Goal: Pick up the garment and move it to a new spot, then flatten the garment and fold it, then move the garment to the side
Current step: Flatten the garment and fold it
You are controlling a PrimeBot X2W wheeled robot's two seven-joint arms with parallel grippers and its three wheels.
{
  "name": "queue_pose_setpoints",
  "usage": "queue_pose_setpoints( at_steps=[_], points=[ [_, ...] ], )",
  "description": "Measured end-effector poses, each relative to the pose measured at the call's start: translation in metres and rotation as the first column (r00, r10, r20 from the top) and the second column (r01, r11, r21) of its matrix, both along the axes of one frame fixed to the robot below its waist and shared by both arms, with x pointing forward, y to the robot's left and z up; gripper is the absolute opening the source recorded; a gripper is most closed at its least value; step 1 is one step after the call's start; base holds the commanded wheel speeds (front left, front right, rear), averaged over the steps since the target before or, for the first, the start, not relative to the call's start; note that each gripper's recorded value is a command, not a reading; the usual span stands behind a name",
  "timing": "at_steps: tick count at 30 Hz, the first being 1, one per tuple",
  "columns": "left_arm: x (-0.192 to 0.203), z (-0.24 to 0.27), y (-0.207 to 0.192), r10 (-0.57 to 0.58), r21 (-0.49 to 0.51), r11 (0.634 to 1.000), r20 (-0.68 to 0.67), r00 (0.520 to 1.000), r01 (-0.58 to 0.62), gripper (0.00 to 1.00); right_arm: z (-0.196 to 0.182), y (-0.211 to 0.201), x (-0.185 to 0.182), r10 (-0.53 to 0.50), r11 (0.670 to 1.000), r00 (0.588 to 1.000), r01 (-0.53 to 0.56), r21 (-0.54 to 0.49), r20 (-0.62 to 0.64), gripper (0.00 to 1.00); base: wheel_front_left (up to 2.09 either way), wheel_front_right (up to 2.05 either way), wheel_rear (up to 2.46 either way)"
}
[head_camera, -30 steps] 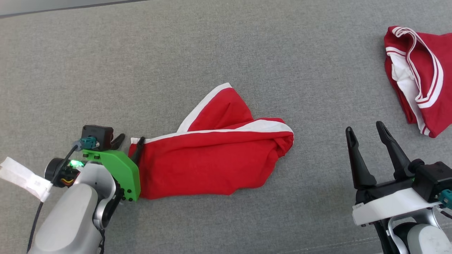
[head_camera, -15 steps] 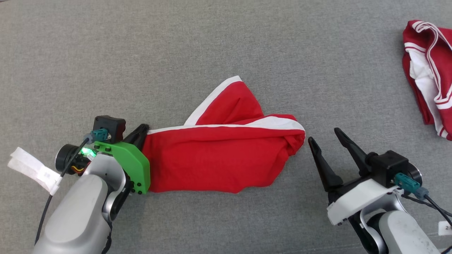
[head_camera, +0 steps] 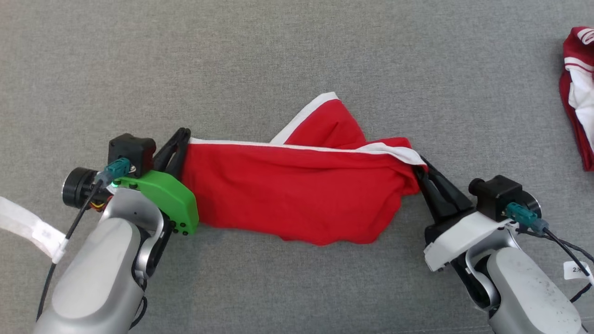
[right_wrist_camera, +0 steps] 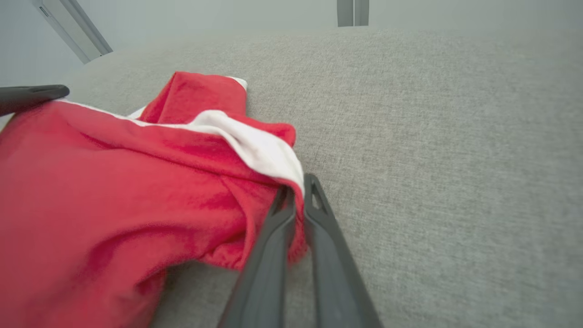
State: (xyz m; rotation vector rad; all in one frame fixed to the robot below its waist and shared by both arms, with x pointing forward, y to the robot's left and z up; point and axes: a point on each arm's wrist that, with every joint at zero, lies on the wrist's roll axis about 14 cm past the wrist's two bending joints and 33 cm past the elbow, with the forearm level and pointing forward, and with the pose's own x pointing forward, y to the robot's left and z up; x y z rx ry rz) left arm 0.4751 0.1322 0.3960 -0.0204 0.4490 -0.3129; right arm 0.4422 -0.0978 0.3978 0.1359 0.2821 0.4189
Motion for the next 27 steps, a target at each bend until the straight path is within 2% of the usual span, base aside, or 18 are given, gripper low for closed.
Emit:
queue_pose_setpoints(
  at_steps=[5,9,14,18,22,24,27],
  points=[
    [0.013,0.058,-0.004,0.033,-0.054,0.998,0.201,0.979,-0.022,0.00,0.048,-0.013,0.013,-0.026,1.000,0.984,0.026,0.000,0.177,0.00,0.00,0.00,0.00],
    [0.019,0.112,-0.007,0.064,-0.103,0.994,0.369,0.927,-0.028,0.00,0.097,-0.023,0.020,-0.034,0.999,0.946,0.040,-0.012,0.323,0.00,0.00,0.00,0.00],
    [0.012,0.195,-0.016,0.084,-0.144,0.990,0.588,0.805,0.001,0.00,0.177,-0.037,0.020,-0.026,0.996,0.858,0.068,-0.063,0.513,0.00,0.00,0.00,0.00],
    [-0.002,0.264,-0.025,0.085,-0.160,0.986,0.735,0.673,0.051,0.00,0.237,-0.049,0.009,-0.013,0.988,0.782,0.107,-0.113,0.623,0.00,0.00,0.00,0.00],
    [-0.017,0.307,-0.035,0.072,-0.151,0.985,0.805,0.589,0.085,0.00,0.279,-0.059,-0.007,-0.006,0.979,0.725,0.144,-0.143,0.688,0.00,0.00,0.00,0.00],
    [-0.020,0.316,-0.039,0.068,-0.152,0.983,0.817,0.573,0.100,0.00,0.288,-0.065,-0.011,-0.009,0.975,0.718,0.162,-0.154,0.696,0.00,0.00,0.00,0.00],
    [-0.018,0.318,-0.046,0.061,-0.157,0.981,0.814,0.578,0.118,0.00,0.296,-0.070,-0.013,-0.010,0.971,0.715,0.173,-0.162,0.699,0.00,0.00,0.00,0.00]
  ],
)
